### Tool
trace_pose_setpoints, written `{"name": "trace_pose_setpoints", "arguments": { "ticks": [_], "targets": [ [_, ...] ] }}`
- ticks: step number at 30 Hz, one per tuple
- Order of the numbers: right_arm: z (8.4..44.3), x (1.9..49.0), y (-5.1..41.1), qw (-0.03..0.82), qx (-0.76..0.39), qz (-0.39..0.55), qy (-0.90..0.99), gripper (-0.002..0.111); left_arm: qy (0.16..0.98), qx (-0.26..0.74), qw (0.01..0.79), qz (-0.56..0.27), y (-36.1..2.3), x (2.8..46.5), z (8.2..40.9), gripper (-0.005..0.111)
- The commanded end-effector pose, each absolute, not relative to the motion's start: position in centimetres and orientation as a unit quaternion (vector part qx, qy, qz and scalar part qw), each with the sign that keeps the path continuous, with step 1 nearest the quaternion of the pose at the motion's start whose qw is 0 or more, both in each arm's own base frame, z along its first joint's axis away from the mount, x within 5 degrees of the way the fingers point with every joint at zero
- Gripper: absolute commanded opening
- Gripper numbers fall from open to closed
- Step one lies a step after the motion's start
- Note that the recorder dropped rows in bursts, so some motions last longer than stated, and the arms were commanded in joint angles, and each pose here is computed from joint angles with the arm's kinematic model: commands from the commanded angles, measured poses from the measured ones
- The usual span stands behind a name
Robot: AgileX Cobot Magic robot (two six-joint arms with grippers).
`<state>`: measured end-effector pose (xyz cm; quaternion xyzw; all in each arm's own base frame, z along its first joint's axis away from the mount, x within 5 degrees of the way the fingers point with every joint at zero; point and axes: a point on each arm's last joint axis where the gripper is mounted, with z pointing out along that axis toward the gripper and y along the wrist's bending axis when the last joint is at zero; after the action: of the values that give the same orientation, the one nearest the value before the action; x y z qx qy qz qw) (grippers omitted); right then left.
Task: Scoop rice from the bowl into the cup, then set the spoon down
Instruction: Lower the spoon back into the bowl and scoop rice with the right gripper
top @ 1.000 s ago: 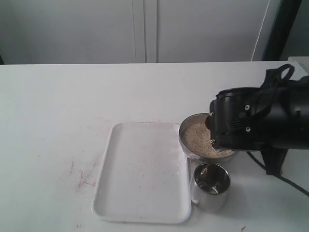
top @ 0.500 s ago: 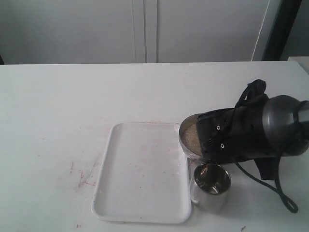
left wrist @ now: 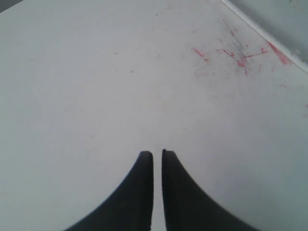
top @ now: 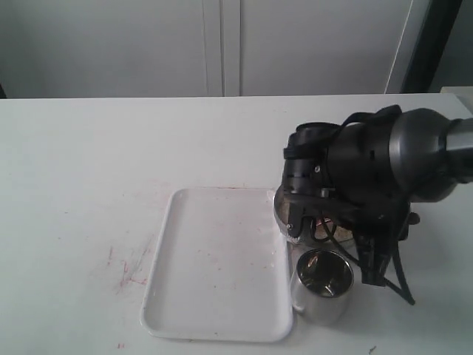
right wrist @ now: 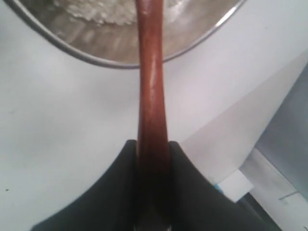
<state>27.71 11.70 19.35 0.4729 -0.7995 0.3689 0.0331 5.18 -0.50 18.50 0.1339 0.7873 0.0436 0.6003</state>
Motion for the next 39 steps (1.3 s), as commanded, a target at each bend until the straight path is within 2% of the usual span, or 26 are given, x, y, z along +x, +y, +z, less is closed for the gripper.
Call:
{"name": "trace_pose_setpoints", "arguments": {
  "ticks": [1, 8, 12, 22, 29, 39],
  "targets": [
    [19.6, 28.1, 11.2, 0.047, 0.448, 0.323, -0.832, 0.000, 0.804, 0.136, 0.577, 0.036, -0.5, 5.1, 17.8, 0.014],
    [19.0, 28.1, 9.3, 0.087, 0.403, 0.240, -0.879, 0.000, 0.804, 0.136, 0.577, 0.036, -0.5, 5.1, 17.8, 0.014],
    [18.6, 28.3, 8.8, 0.081, 0.384, 0.198, -0.898, 0.000, 0.804, 0.136, 0.577, 0.036, -0.5, 5.1, 17.8, 0.014],
    [18.6, 28.8, 9.2, 0.053, 0.386, 0.177, -0.904, 0.000, 0.804, 0.136, 0.577, 0.036, -0.5, 5.1, 17.8, 0.014],
    [20.5, 29.2, 9.2, 0.031, 0.382, 0.175, -0.907, 0.000, 0.804, 0.136, 0.577, 0.036, -0.5, 5.1, 17.8, 0.014],
    [23.4, 28.4, 6.5, 0.014, 0.330, 0.084, -0.940, 0.000, 0.804, 0.136, 0.577, 0.036, -0.5, 5.1, 17.8, 0.014]
  ]
}}
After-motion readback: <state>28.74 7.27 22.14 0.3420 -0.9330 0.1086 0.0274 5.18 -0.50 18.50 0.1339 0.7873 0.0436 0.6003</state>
